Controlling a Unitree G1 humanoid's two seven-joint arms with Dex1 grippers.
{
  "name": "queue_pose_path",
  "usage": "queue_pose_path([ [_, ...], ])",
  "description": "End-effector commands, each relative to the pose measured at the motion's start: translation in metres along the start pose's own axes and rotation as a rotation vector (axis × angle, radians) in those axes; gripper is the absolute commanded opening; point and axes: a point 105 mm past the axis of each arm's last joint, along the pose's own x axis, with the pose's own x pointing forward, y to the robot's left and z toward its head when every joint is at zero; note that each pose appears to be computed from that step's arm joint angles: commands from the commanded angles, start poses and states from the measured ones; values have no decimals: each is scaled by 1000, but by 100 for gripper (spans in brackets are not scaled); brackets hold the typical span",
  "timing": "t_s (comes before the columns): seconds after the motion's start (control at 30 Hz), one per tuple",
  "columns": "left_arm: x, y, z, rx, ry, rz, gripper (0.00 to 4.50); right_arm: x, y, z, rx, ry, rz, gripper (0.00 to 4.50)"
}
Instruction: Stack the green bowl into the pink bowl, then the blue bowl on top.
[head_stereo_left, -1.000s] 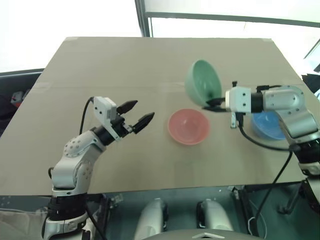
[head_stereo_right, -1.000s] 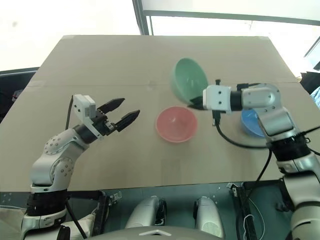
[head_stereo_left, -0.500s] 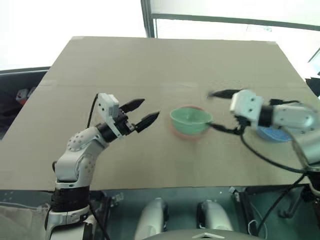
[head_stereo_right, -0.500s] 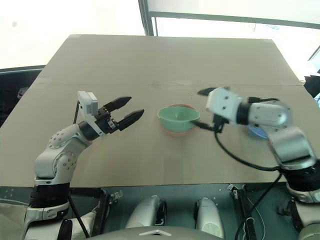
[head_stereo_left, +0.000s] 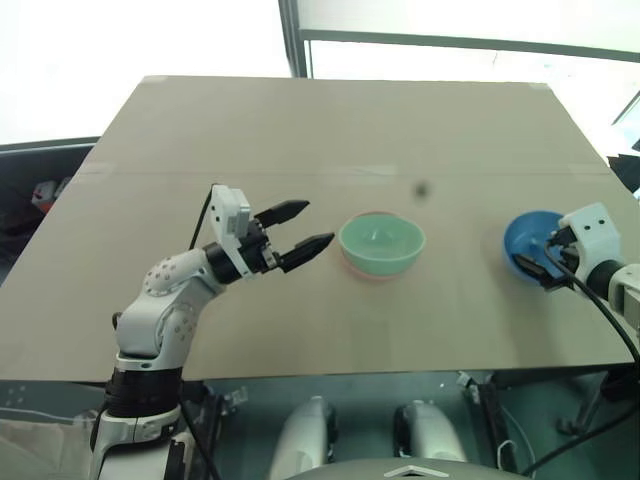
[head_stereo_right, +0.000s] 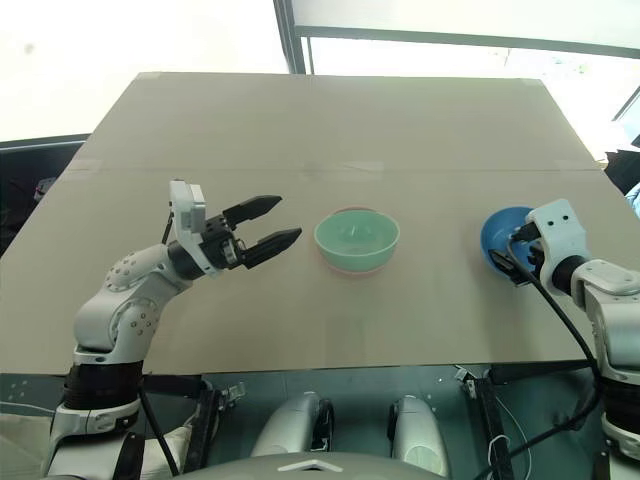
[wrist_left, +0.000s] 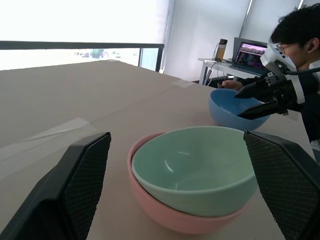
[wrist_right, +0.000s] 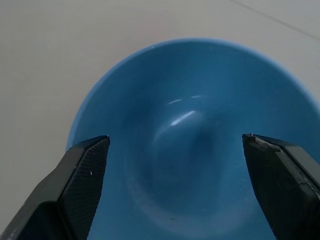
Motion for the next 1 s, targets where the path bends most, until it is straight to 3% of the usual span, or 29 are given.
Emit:
queue_pose_path([
  [0.03, 0, -1, 11, 44, -21, -14, 450, -1, -3, 22, 29, -80, -15, 444],
  [0.33, -5, -4, 8, 42, -27, 12, 450, -8, 5, 50, 62, -172, 11, 444],
  [0.57, -2, -5, 9, 49, -35, 9, 450, 6, 16, 24, 104, -66, 18, 444],
  [0.67, -2, -4, 10, 57, -34, 7, 450, 10, 16, 18, 112, -41, 16, 369],
  [0.87, -1, -2, 13, 68, -36, 7, 450, 16, 10, 14, 89, -36, -14, 100],
  [0.93, 0, -2, 13, 68, -36, 6, 450, 16, 10, 15, 68, -40, -19, 29],
  [1.0, 0, -1, 12, 69, -36, 7, 450, 16, 10, 19, 34, -59, -20, 8],
])
